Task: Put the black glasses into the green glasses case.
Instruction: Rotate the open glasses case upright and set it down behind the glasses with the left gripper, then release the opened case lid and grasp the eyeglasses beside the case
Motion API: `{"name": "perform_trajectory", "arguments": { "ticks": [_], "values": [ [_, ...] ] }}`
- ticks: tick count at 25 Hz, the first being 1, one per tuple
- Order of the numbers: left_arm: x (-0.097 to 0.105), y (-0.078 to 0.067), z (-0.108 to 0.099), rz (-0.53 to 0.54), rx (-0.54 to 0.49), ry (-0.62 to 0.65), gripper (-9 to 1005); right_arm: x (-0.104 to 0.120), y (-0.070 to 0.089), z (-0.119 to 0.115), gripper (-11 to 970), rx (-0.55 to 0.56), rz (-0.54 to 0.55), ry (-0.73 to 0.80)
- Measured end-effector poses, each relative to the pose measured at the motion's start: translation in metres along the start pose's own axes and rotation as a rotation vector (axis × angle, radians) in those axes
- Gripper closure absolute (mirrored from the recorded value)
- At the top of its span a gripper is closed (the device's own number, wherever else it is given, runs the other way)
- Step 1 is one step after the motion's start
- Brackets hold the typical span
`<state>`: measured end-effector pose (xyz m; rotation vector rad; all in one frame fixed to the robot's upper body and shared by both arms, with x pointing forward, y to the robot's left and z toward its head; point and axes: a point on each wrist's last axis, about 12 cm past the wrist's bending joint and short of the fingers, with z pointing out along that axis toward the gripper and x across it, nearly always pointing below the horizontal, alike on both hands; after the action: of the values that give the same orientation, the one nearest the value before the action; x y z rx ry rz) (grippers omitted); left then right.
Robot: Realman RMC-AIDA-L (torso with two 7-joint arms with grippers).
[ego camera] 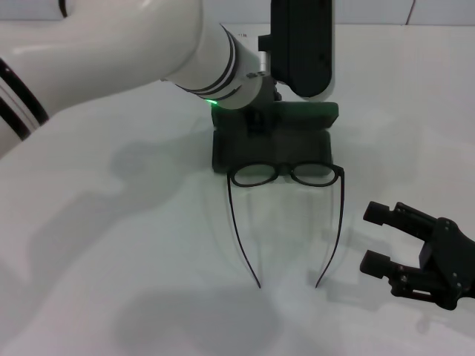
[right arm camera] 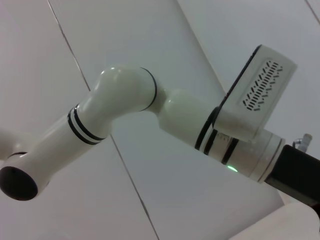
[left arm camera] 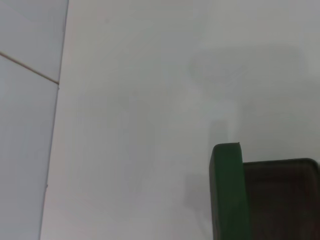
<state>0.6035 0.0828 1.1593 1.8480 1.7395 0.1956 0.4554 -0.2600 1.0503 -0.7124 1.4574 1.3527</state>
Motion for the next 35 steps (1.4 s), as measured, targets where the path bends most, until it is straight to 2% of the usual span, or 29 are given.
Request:
{"name": "perform_trajectory", "arguments": {
  "ticks": [5,10,11,17,20,22,24,25,26,31,33,35],
  "values": [
    [0.002,0.0,0.003,-0.007,-0.008,0.005,778,0.0,0.0,0.0,141,0.001,0.0,0.001],
    [0.002,0.001,0.001,-0.01,-0.008,0.005,612,0.0,0.0,0.0,143,0.002,0.0,0.001],
    [0.0,0.001,-0.002,-0.012,-0.007,0.002,607,0.0,0.0,0.0,143,0.001,-0.001,0.001],
    [-0.016,0.002,-0.039,-0.062,-0.019,-0.051,584,-0.015,-0.008,0.0,146,-0.03,-0.029,0.016],
    [-0.017,0.004,-0.07,-0.136,-0.068,-0.166,583,-0.032,-0.017,0.003,147,-0.07,-0.042,0.031],
    [-0.013,0.006,-0.095,-0.222,-0.098,-0.283,583,-0.047,-0.025,0.006,148,-0.099,-0.063,0.051],
    [-0.003,0.008,-0.114,-0.306,-0.118,-0.383,592,-0.062,-0.035,0.012,148,-0.116,-0.092,0.077],
    [0.005,0.009,-0.123,-0.355,-0.122,-0.439,596,-0.062,-0.035,0.012,149,-0.116,-0.092,0.077],
    [0.01,0.009,-0.128,-0.385,-0.115,-0.48,601,-0.081,-0.047,0.019,149,-0.119,-0.125,0.115],
    [0.073,0.0,-0.146,-0.609,-0.107,-0.702,696,-0.119,-0.076,0.045,151,-0.103,-0.14,0.274],
    [0.097,-0.011,-0.148,-0.663,-0.095,-0.789,742,-0.134,-0.085,0.06,241,-0.104,-0.137,0.374],
    [0.117,-0.025,-0.147,-0.673,-0.064,-0.88,787,-0.15,-0.094,0.075,331,-0.095,-0.125,0.489]
  ]
}}
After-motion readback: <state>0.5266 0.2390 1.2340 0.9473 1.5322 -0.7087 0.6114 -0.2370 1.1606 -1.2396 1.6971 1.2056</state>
